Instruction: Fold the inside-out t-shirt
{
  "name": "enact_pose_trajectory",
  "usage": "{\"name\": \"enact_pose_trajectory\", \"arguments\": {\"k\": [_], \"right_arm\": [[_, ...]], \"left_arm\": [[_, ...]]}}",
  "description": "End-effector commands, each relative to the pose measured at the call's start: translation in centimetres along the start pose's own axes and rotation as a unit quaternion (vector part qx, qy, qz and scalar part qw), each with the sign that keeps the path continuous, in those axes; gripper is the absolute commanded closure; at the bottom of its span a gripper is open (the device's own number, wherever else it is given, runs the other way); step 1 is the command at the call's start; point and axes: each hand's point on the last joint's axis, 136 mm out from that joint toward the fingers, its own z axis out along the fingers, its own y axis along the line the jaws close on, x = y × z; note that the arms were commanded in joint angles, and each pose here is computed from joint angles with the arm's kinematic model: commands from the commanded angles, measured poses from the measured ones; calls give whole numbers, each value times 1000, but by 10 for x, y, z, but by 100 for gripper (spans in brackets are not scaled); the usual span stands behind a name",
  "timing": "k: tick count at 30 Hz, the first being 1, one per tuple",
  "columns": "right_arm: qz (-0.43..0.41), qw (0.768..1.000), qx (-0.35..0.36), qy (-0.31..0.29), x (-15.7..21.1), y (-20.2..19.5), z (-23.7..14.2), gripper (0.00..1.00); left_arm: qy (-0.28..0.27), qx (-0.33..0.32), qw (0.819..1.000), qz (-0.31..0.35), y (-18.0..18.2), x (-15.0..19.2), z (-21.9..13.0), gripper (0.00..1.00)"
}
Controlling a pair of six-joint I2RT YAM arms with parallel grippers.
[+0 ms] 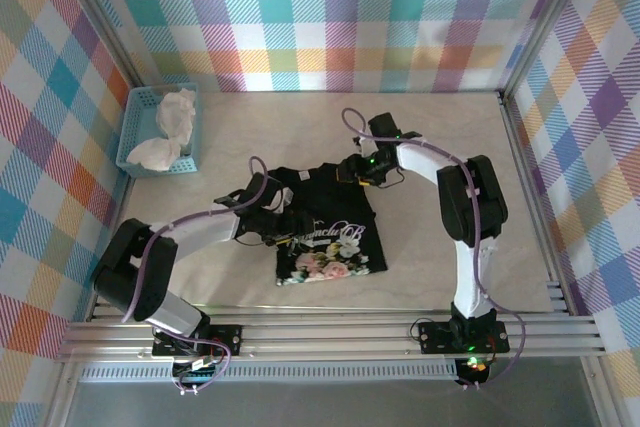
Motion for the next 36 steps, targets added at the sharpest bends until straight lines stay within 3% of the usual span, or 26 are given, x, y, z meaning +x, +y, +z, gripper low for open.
{"name": "enact_pose_trajectory", "arguments": {"k": [1, 4, 7, 14, 24, 28, 36], "right_arm": [[-40, 999, 26, -22, -11, 2, -27, 37], [-33, 998, 52, -33, -19, -12, -32, 31], [-31, 996, 78, -31, -29, -23, -25, 26], [-22, 998, 53, 4, -38, -24, 4, 22], [-15, 998, 40, 53, -18, -26, 36, 20], [-19, 997, 18, 68, -8, -16, 46, 22], [-23, 997, -4, 75, 0, 0, 50, 35]], "left_arm": [[-86, -43, 995, 11, 8, -40, -36, 21], [-149, -46, 988, -12, 28, -84, -54, 19], [-166, -50, 985, -19, 41, -117, -51, 16], [-117, -51, 992, -7, 60, -151, -14, 13], [-77, 0, 997, 16, 55, -159, 23, 10], [-60, 36, 997, 24, 42, -153, 36, 17], [-60, 65, 995, 35, 31, -153, 41, 43]]}}
